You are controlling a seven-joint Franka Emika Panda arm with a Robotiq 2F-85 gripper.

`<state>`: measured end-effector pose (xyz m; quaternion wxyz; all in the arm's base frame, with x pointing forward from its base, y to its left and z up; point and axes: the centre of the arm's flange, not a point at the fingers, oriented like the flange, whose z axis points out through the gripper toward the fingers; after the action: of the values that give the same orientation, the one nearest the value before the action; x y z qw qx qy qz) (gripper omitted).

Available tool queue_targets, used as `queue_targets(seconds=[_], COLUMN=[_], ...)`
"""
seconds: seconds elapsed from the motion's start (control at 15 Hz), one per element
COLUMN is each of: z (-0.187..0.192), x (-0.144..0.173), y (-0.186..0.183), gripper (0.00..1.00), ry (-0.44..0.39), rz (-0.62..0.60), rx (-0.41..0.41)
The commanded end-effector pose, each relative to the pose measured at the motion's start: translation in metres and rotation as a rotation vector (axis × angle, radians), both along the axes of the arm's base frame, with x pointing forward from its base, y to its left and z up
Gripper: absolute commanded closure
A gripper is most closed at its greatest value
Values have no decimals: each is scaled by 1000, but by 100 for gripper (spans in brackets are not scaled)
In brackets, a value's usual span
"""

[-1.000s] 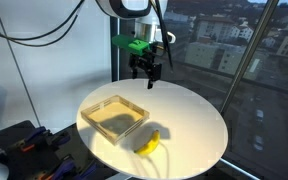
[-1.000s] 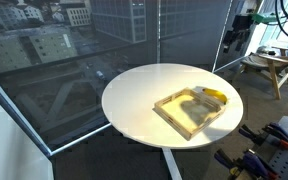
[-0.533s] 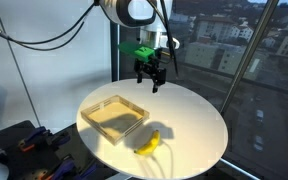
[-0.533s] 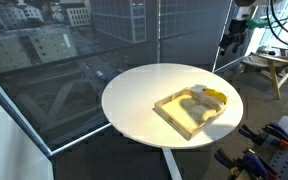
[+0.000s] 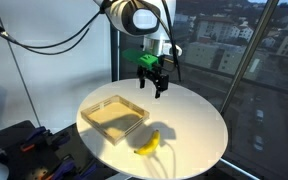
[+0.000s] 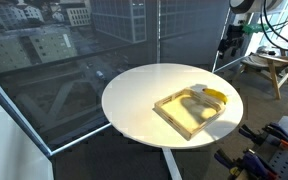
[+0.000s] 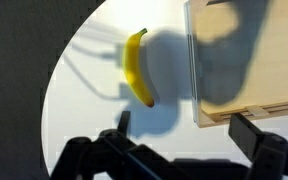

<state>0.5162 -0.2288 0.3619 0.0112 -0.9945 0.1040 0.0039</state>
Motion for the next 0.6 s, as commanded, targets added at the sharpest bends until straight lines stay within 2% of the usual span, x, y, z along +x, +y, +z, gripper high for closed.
queue_targets(seconds=[0.0,0.53], z=[-9,-36], x=[9,11], y=[-8,-17], gripper=[0,0], ry=[-14,8], rz=[2,-11], rx=[11,2])
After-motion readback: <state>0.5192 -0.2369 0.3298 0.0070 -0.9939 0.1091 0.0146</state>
